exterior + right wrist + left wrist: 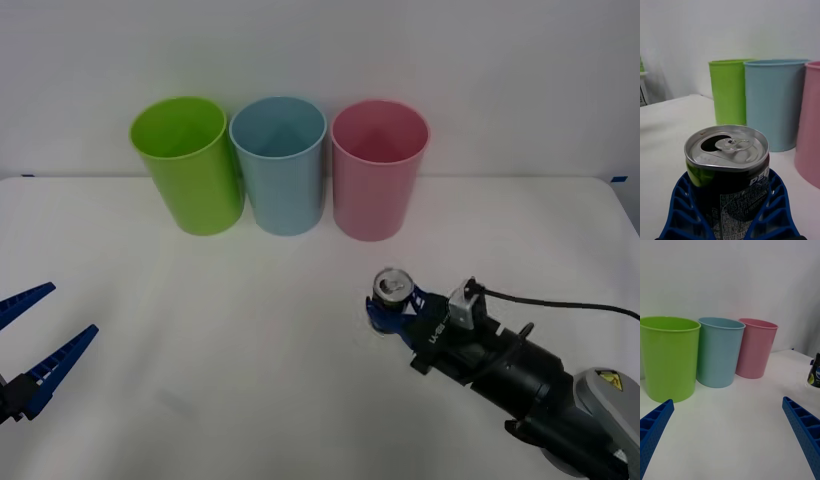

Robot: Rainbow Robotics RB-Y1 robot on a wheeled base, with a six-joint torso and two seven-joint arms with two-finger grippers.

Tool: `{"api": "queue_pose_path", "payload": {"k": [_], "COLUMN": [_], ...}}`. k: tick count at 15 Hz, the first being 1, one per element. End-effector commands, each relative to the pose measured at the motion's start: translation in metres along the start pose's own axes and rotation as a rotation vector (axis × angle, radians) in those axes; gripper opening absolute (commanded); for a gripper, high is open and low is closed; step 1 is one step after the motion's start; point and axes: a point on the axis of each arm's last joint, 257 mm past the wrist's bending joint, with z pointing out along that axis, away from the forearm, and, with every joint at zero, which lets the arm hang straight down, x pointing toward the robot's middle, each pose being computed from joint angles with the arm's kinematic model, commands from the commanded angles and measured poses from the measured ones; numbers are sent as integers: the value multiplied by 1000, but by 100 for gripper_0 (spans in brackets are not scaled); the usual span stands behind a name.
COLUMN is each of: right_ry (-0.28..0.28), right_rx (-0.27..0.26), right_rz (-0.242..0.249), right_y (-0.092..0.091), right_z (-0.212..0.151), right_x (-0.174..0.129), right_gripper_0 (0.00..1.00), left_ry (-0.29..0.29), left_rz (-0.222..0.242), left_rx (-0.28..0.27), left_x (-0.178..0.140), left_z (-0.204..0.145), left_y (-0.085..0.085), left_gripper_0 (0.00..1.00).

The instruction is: Grasp the object on the table and drop it into the matching bin: aluminum can to the light blue bin, PET bottle to the pink bin.

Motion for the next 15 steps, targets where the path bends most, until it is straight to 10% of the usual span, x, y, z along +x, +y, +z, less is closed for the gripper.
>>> {"api": "queue_pose_path", "payload": {"k": [1,9,15], "right_ry": [-57,-146,-149], "right_rx": [-27,-127,-213], "right_rz": [30,-81,-19], "right_y": [8,7,-4], "right_z": [5,23,52], "right_x": [-39,-133,-175], "right_gripper_0": [0,0,0], "left_ry": [0,0,0], "left_rz": [0,0,0], "left_rx": [0,0,0], "left_x": [0,0,0], "left_z": [0,0,0], "left_y": [0,0,0], "left_gripper_0": [100,100,100]}}
